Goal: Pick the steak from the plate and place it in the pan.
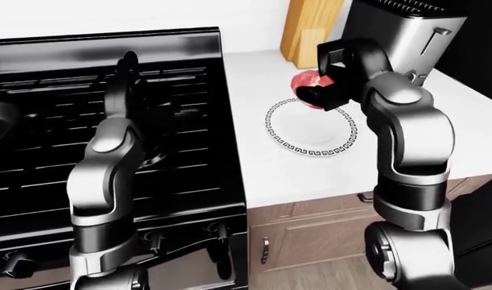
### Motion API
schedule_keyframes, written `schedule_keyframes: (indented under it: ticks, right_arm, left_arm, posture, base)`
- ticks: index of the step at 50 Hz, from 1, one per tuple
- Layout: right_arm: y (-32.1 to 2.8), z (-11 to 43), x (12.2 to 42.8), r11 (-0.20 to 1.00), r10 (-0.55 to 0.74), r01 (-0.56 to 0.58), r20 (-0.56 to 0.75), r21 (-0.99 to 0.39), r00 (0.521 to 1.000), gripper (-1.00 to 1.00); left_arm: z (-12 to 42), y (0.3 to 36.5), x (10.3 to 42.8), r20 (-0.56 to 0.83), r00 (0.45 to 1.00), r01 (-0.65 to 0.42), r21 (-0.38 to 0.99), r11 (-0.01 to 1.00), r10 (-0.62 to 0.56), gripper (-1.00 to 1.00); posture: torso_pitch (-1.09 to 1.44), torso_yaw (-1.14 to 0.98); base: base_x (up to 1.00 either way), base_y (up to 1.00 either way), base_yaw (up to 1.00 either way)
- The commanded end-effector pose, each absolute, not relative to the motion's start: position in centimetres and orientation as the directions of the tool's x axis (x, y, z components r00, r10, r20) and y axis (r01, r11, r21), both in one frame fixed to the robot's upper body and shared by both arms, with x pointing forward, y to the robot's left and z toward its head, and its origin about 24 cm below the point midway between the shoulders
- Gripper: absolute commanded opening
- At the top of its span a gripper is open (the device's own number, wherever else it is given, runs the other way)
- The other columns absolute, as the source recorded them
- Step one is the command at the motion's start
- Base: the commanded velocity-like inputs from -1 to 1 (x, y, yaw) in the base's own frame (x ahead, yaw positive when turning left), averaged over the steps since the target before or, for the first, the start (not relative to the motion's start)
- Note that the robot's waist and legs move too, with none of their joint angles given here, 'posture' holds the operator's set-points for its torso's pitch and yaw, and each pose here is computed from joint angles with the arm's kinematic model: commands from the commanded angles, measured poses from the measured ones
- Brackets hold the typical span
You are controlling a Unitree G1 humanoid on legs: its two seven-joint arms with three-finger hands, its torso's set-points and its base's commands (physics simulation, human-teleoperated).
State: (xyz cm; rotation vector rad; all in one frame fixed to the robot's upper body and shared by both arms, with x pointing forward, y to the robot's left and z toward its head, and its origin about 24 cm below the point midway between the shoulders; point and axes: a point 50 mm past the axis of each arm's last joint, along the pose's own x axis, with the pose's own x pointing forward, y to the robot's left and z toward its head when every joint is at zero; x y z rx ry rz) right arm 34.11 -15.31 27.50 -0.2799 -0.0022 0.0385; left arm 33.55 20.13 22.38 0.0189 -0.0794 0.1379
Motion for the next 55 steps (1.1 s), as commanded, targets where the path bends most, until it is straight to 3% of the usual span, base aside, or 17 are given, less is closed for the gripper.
schedule_keyframes:
  ticks: [1, 24, 55]
  right_arm:
    - [-15.5, 29.9, 33.2, 0.961, 0.029, -0.001, 0.097, -0.276, 0.995, -1.0]
    - [-15.6, 29.7, 32.1, 0.964, 0.033, -0.001, 0.118, -0.265, 0.992, -1.0]
    - [-15.8, 29.8, 32.2, 0.971, 0.033, 0.0, 0.134, -0.237, 0.99, -1.0]
  left_arm:
    - [24.5, 20.2, 33.1, 0.176, 0.975, -0.139, 0.01, 0.99, 0.135, 1.0]
    - [24.8, 20.0, 31.7, 0.175, 0.976, -0.136, 0.013, 0.991, 0.132, 1.0]
    - [24.2, 20.4, 33.1, 0.17, 0.977, -0.133, 0.012, 0.991, 0.129, 1.0]
  posture:
    - [0.0, 0.0]
    - [0.0, 0.0]
    - [0.0, 0.0]
  base:
    - [0.0, 0.0, 0.0]
    - [-0.12, 0.0, 0.0]
    - [0.0, 0.0, 0.0]
